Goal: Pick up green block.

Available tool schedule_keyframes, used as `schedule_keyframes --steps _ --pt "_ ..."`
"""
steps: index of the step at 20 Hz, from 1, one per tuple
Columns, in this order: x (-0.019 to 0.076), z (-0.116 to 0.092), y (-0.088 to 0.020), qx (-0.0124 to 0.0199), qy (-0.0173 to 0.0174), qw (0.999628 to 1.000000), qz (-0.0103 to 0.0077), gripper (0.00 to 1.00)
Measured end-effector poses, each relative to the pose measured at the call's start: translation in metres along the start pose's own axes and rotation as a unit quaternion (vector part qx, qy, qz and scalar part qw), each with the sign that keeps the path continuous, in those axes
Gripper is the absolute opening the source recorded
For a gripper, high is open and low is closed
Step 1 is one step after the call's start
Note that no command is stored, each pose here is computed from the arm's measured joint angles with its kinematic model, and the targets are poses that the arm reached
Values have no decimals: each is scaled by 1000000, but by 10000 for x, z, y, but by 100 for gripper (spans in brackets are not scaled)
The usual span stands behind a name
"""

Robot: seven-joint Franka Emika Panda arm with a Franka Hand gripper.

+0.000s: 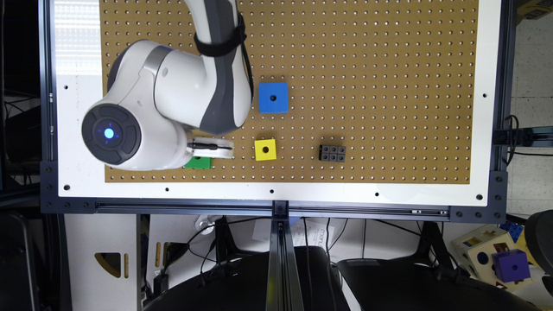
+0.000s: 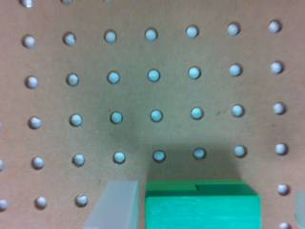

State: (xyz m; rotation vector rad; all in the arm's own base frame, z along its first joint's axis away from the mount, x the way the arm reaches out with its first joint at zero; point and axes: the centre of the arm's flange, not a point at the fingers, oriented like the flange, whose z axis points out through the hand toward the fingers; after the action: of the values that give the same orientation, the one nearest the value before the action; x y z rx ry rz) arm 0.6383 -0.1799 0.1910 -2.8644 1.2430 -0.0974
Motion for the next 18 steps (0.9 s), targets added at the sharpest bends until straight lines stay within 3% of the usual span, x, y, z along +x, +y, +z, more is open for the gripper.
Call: schedule_keyframes --steps 1,3,4,14,16,18 --pt "1 -2 -1 116 193 1000000 -39 100" --pt "-23 110 14 -2798 -4997 999984 13 100" --pt "-21 166 8 -1378 -3025 999994 -443 100" --pt "-1 166 -22 -396 -1950 999996 -1789 100" --pt "39 172 -79 3411 1630 999987 -3486 100" --pt "54 174 -96 4217 2603 999980 -3893 100"
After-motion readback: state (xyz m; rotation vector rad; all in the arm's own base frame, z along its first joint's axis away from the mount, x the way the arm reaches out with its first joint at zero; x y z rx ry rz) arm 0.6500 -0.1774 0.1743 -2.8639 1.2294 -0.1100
